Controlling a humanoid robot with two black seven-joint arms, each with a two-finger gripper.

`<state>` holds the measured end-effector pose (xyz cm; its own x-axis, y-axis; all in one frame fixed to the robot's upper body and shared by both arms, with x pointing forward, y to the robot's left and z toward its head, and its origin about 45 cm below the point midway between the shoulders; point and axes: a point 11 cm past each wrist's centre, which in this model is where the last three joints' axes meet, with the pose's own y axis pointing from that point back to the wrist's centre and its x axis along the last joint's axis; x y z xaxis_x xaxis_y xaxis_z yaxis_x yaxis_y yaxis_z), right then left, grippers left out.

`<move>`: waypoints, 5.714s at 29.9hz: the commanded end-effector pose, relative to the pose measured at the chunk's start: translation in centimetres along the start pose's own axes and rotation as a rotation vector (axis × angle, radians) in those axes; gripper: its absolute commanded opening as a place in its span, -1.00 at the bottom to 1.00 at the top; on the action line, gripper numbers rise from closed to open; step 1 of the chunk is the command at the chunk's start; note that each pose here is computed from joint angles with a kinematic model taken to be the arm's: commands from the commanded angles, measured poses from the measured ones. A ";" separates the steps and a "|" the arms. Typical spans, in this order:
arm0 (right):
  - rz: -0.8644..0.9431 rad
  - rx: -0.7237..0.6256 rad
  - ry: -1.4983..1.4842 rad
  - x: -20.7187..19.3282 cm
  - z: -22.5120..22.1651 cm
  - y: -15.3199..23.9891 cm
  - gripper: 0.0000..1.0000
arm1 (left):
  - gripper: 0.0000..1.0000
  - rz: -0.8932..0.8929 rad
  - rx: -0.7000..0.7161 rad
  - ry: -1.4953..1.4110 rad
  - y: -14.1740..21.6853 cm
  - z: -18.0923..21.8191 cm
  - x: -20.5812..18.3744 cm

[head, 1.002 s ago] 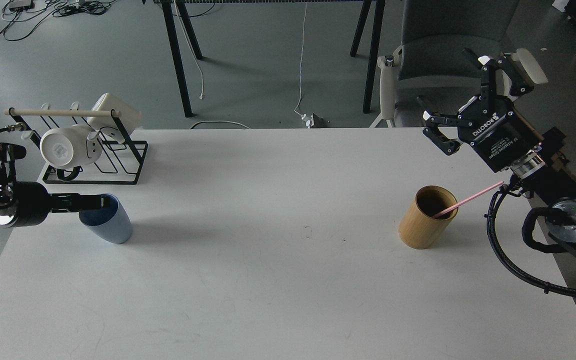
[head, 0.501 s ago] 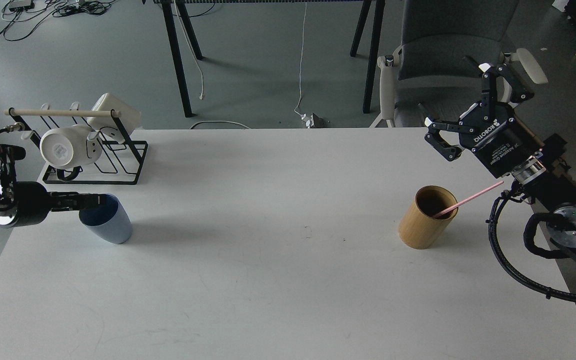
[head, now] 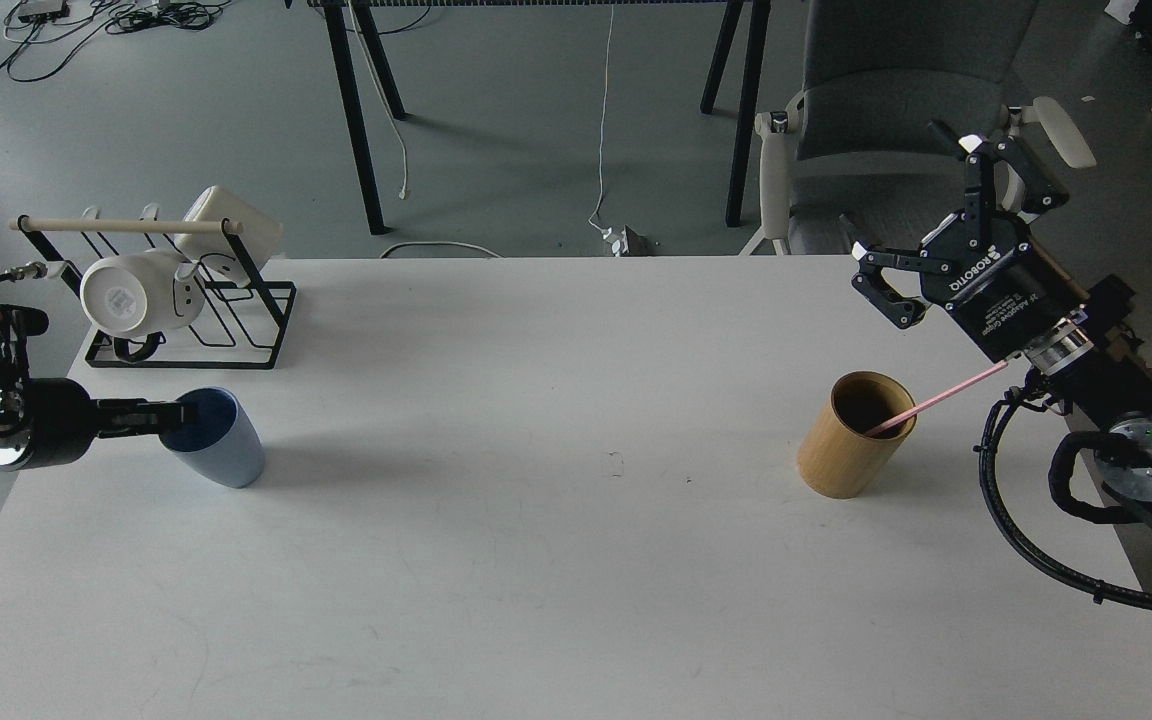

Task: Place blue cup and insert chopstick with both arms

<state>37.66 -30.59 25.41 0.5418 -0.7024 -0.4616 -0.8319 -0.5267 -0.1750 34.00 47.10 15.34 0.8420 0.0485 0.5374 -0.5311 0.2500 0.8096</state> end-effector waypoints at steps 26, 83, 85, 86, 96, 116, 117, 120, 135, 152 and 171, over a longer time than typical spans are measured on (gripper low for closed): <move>0.037 0.066 0.023 1.3 -2.2 0.0 0.94 | -0.93 0.104 -0.242 -0.028 0.3 7.6 3.6; 0.140 0.152 0.074 4.5 -5.5 1.0 0.94 | -0.68 -0.162 -0.404 -0.821 -12.0 34.8 4.5; 0.141 0.153 0.073 4.5 -5.5 1.0 0.94 | -0.67 -0.159 -0.405 -0.818 -12.0 34.8 4.6; 0.140 0.151 0.074 4.5 -5.5 1.0 0.94 | -0.66 -0.159 -0.405 -0.818 -11.9 34.8 4.6; 0.113 0.122 0.137 4.1 -6.3 1.2 0.94 | -0.12 -0.106 -0.446 -0.646 -10.9 34.2 6.6; 0.195 -0.222 1.398 3.0 -13.7 7.9 0.94 | 0.12 0.211 -0.980 0.522 -4.0 29.4 12.9; 0.207 -0.232 1.423 3.2 -13.2 8.5 0.94 | 0.12 0.224 -1.022 0.573 -3.5 29.2 12.9; 0.223 -0.268 1.512 3.7 -11.8 10.0 0.94 | 0.14 0.325 -1.114 0.718 -1.8 27.2 13.8; 0.251 -0.351 1.441 5.3 -0.5 13.0 0.93 | 0.19 0.479 -1.175 1.030 -0.7 20.6 12.4; 0.184 -0.420 1.374 4.7 5.0 14.0 0.63 | 0.20 0.468 -1.153 1.050 -1.5 20.2 11.4; 0.182 -0.443 1.359 5.3 7.6 13.7 0.01 | 0.21 0.463 -1.141 1.062 -1.9 20.0 11.0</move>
<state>28.39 -38.48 14.91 0.3183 -0.5467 0.7745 -0.9384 -0.2977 0.1756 42.38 27.81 24.47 0.5795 0.8069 -0.1141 -0.8076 0.5498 -0.2133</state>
